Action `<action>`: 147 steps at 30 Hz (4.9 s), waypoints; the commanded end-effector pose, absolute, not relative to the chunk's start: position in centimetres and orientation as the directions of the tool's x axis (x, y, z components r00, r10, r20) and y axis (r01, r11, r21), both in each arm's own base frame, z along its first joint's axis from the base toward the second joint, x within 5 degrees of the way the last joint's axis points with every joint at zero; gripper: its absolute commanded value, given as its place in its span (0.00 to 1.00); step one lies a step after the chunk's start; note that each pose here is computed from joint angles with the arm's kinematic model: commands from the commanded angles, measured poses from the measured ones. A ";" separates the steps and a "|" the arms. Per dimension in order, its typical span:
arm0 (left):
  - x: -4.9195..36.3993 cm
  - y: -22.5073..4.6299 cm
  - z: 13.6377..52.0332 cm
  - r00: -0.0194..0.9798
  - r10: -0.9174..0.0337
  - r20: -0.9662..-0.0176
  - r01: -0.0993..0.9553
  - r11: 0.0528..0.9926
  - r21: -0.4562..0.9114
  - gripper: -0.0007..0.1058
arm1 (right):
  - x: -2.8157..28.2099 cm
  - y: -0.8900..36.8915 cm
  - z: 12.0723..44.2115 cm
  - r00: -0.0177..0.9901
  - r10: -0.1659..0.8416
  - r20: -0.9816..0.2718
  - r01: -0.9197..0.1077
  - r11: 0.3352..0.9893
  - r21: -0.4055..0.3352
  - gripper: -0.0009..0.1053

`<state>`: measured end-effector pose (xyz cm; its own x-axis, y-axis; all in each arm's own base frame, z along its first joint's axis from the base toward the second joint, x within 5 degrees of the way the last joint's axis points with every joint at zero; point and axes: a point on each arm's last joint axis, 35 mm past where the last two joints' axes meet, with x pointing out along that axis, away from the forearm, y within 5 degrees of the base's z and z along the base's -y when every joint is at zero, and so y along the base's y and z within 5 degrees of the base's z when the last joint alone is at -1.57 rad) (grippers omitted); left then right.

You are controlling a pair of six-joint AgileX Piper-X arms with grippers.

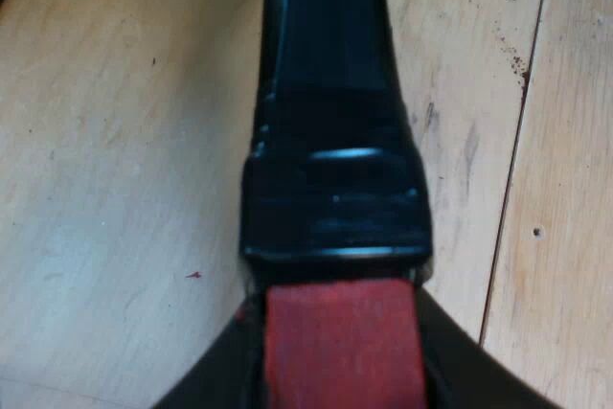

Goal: Put the handle in the coffee machine

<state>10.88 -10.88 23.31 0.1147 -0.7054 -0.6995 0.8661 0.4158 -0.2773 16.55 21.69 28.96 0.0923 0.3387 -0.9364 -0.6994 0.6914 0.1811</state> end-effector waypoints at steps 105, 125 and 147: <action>6.6 -2.8 29.3 0.620 -0.550 -0.559 0.573 0.804 -0.155 0.01 | 4.4 29.6 32.4 0.833 0.406 -0.375 -0.526 0.791 -0.313 0.93; 6.6 -2.8 29.3 0.620 -0.550 -0.559 0.573 0.804 -0.155 0.01 | 4.6 30.4 29.3 0.886 0.360 -0.293 -0.439 0.855 -0.275 0.93; 6.6 -2.8 29.3 0.620 -0.550 -0.559 0.573 0.804 -0.155 0.01 | 4.9 29.8 25.3 0.922 0.326 -0.207 -0.377 0.877 -0.297 0.93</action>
